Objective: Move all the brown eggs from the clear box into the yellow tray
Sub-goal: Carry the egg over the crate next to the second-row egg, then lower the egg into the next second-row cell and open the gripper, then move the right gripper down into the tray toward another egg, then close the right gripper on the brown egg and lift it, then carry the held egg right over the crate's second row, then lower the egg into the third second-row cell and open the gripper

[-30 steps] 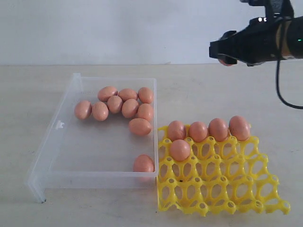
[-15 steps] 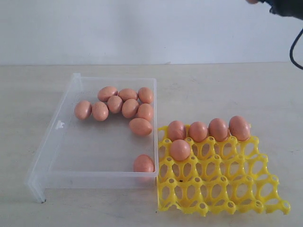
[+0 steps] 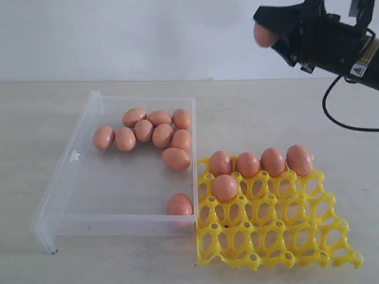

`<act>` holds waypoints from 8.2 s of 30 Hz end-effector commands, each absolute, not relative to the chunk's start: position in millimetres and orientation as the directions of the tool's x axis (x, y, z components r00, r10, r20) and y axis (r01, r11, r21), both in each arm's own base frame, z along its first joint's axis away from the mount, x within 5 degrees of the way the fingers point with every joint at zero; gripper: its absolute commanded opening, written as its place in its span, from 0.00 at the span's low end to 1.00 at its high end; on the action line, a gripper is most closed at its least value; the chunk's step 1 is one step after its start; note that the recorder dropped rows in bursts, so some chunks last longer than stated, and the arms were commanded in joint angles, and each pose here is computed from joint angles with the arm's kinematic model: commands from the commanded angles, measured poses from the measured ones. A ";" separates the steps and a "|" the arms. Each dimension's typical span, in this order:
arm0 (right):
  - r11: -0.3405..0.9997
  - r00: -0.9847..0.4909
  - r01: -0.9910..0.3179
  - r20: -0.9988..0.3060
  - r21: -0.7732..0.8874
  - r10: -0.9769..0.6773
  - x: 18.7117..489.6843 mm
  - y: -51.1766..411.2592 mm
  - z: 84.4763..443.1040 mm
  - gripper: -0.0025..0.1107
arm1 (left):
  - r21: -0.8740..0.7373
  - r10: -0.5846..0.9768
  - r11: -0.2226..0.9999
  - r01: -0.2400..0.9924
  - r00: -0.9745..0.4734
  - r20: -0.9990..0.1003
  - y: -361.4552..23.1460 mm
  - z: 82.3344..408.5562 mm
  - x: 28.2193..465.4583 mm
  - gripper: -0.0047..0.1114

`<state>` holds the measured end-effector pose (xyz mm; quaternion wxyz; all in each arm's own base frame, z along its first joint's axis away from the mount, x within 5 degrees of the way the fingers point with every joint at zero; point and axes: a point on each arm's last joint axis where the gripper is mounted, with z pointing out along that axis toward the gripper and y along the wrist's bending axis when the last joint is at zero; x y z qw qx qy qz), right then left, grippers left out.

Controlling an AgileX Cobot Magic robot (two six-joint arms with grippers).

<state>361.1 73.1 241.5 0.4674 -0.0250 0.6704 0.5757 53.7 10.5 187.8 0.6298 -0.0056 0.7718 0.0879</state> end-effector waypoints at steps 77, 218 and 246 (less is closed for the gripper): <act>0.561 -0.519 -0.780 -0.786 0.275 -0.336 286.2 107.1 151.5 0.50 | 0.215 0.191 0.971 -0.105 -0.205 -0.960 10.8 189.0 54.1 0.00; 0.721 -0.675 -0.560 -0.730 0.407 -0.112 267.8 35.6 174.5 0.02 | 0.210 0.179 0.972 -0.106 -0.249 -0.952 11.5 185.0 53.1 0.02; 0.700 -0.660 -0.614 -0.724 0.364 -0.203 274.1 53.1 147.4 0.14 | 0.224 0.191 0.969 -0.107 -0.255 -0.948 12.0 184.7 53.0 0.03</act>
